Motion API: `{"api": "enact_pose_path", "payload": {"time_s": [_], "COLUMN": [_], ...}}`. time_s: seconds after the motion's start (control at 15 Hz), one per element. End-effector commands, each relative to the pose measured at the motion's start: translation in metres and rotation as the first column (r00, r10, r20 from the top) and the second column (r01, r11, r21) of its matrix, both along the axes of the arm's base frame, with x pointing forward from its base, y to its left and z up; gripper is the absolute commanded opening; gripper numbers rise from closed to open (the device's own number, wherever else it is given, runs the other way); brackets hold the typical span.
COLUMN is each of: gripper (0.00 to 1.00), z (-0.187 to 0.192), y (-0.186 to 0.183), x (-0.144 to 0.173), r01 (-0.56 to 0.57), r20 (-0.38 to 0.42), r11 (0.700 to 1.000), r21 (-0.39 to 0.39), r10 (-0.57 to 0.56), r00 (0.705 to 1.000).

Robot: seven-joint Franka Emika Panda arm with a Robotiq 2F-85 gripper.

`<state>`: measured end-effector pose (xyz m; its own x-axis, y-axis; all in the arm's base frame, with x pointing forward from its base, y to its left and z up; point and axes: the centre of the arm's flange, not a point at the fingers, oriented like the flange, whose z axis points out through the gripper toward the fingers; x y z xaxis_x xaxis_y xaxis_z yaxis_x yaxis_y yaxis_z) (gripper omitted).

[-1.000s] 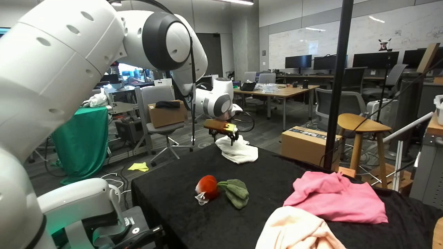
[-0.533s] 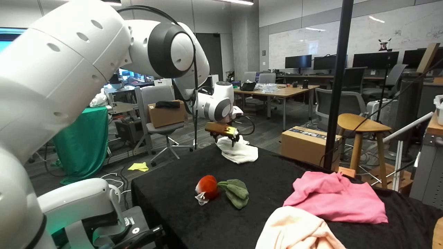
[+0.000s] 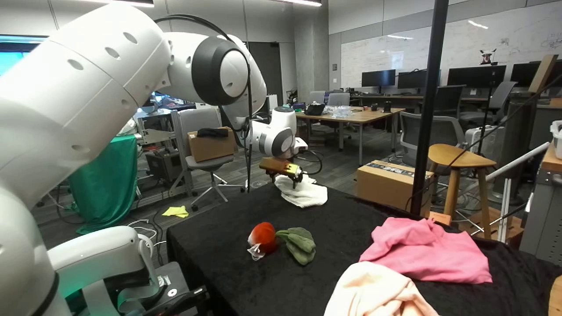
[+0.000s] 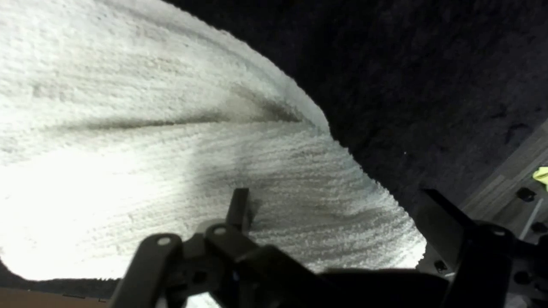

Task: Put the rope, clothes and the stuffed object on top of each other

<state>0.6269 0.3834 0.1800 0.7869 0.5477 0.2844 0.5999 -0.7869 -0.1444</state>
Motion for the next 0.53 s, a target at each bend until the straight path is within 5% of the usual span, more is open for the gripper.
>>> {"api": "enact_pose_path", "payload": {"time_s": [0.0,0.47], "gripper": [1.0,1.0], "z": [-0.002,-0.01], "y": [0.009,0.007], "x": [0.017,0.03], "r01": [0.008,0.006], "r20": [0.035,0.112], "r11": [1.0,1.0], "r21": [0.012,-0.003], "r10": [-0.009,-0.006], "r00": [0.999,0.994]}}
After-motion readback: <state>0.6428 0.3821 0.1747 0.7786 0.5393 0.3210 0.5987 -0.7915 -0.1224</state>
